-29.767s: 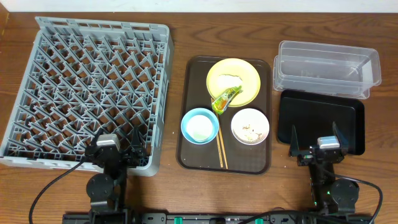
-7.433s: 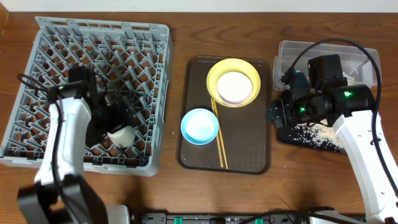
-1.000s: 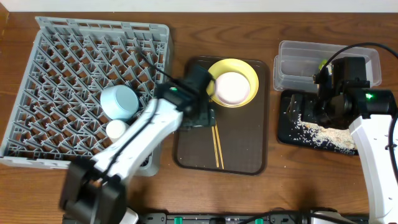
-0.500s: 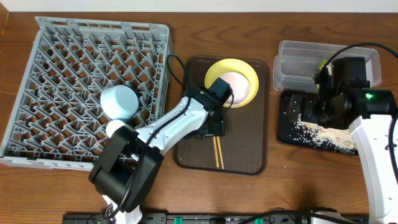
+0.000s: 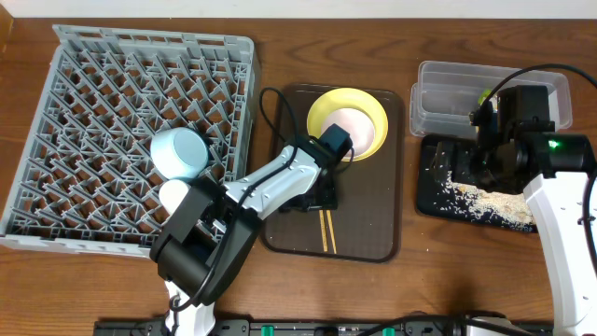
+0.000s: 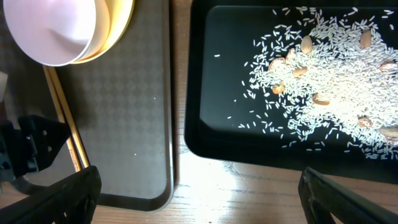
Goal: Sort waste into correct bins and load items into the dishwasher
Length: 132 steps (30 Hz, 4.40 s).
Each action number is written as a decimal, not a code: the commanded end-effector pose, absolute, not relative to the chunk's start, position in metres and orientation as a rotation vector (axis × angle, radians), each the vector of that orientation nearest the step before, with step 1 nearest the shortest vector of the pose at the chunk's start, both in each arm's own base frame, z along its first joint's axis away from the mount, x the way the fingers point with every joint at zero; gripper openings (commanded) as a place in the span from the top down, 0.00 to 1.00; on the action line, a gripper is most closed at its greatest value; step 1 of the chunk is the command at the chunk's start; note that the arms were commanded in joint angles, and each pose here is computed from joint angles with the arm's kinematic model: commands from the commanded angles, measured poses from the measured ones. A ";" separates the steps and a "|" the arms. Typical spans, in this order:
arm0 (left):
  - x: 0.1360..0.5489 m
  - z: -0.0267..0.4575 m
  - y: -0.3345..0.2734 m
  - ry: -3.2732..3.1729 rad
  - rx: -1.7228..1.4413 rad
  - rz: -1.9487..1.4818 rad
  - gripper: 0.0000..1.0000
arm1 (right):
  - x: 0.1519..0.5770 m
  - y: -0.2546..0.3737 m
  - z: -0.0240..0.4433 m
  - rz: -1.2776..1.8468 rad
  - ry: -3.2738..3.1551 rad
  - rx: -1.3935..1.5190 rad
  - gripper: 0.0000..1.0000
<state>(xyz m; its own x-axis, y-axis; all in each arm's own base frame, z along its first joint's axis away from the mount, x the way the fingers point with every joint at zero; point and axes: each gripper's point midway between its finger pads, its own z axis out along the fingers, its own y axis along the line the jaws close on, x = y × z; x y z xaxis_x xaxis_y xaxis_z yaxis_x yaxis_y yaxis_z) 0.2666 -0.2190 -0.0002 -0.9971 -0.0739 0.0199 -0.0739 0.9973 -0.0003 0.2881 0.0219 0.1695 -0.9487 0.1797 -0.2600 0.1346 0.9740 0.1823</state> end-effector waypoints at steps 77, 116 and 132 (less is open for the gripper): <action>0.317 0.159 -0.116 -3.353 0.007 0.472 0.49 | 0.286 0.020 0.175 0.233 2.836 0.243 0.01; 0.252 -0.032 -0.232 -3.052 -0.128 -0.081 0.79 | 0.285 0.020 0.175 0.233 2.839 0.244 0.01; 0.279 0.044 -0.190 -3.234 -0.237 -0.267 0.92 | 0.284 0.020 0.174 0.232 2.843 0.244 0.01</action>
